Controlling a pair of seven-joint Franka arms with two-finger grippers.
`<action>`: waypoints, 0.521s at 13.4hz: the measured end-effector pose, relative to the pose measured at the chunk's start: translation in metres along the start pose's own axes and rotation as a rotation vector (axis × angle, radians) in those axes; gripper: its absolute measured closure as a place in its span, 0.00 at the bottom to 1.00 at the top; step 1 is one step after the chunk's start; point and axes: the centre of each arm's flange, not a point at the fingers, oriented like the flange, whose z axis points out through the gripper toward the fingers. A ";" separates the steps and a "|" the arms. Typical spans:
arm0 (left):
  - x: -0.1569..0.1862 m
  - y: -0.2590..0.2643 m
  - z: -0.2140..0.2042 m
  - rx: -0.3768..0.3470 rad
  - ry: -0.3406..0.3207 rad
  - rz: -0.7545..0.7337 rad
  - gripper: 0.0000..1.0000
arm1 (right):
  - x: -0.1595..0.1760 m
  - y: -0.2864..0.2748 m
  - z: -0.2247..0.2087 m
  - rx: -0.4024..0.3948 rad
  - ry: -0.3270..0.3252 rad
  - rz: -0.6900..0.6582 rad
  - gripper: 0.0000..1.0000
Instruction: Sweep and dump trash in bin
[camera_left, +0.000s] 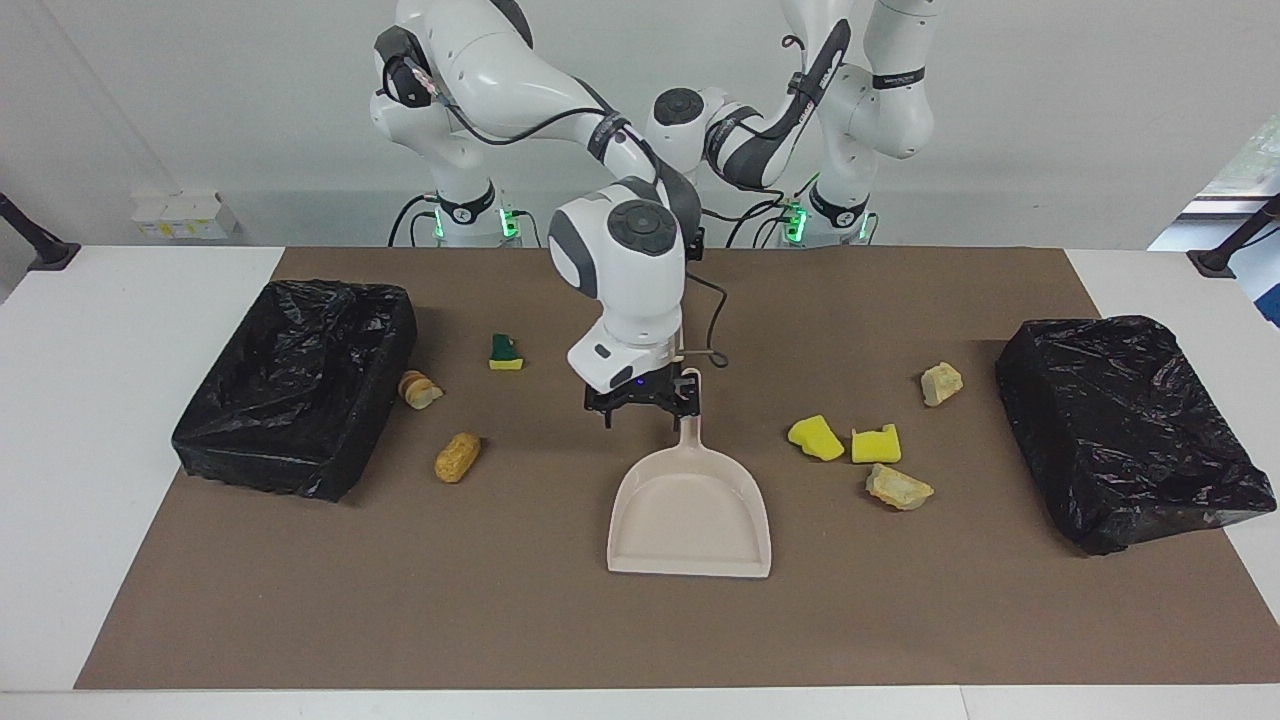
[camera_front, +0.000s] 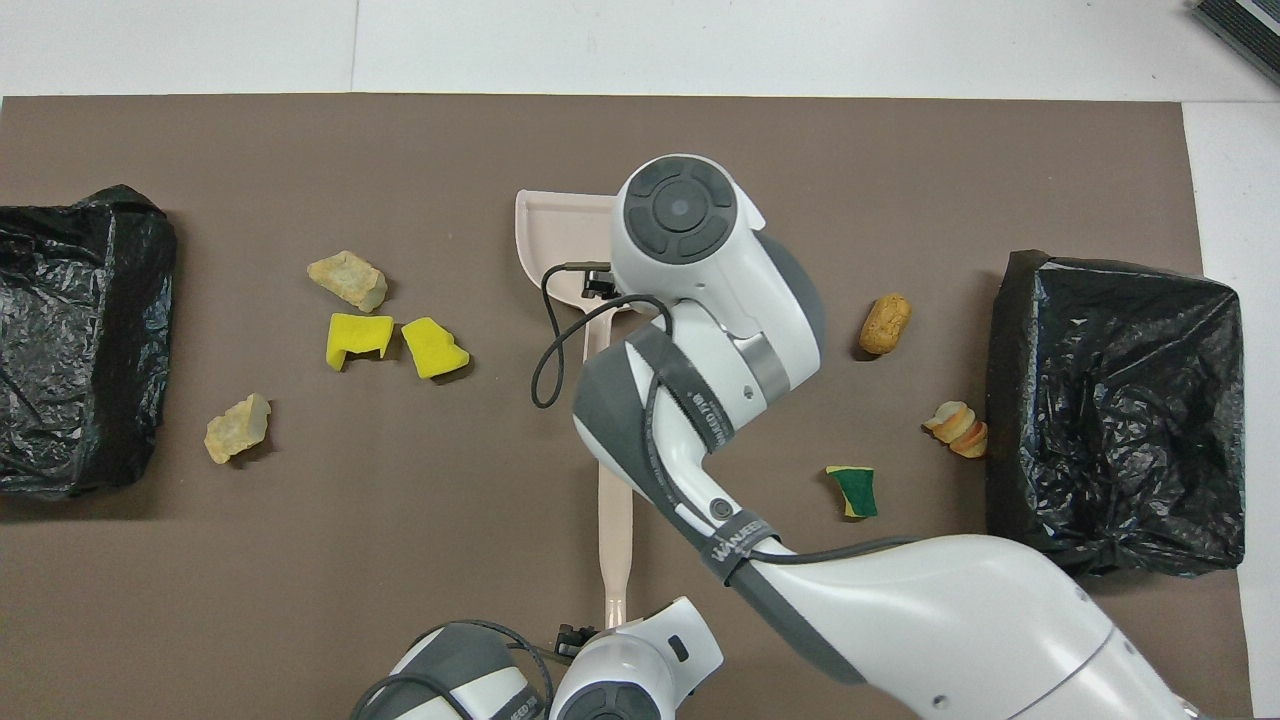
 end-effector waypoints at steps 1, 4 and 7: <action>0.001 -0.001 0.000 0.000 0.000 -0.005 0.05 | -0.008 -0.011 0.005 -0.002 -0.002 -0.013 0.00; 0.004 -0.005 0.000 -0.001 0.000 -0.015 0.46 | -0.016 -0.029 0.010 0.025 0.012 -0.038 0.00; 0.008 -0.010 0.001 0.001 -0.002 -0.031 0.73 | -0.029 -0.043 0.021 0.053 0.013 -0.063 0.15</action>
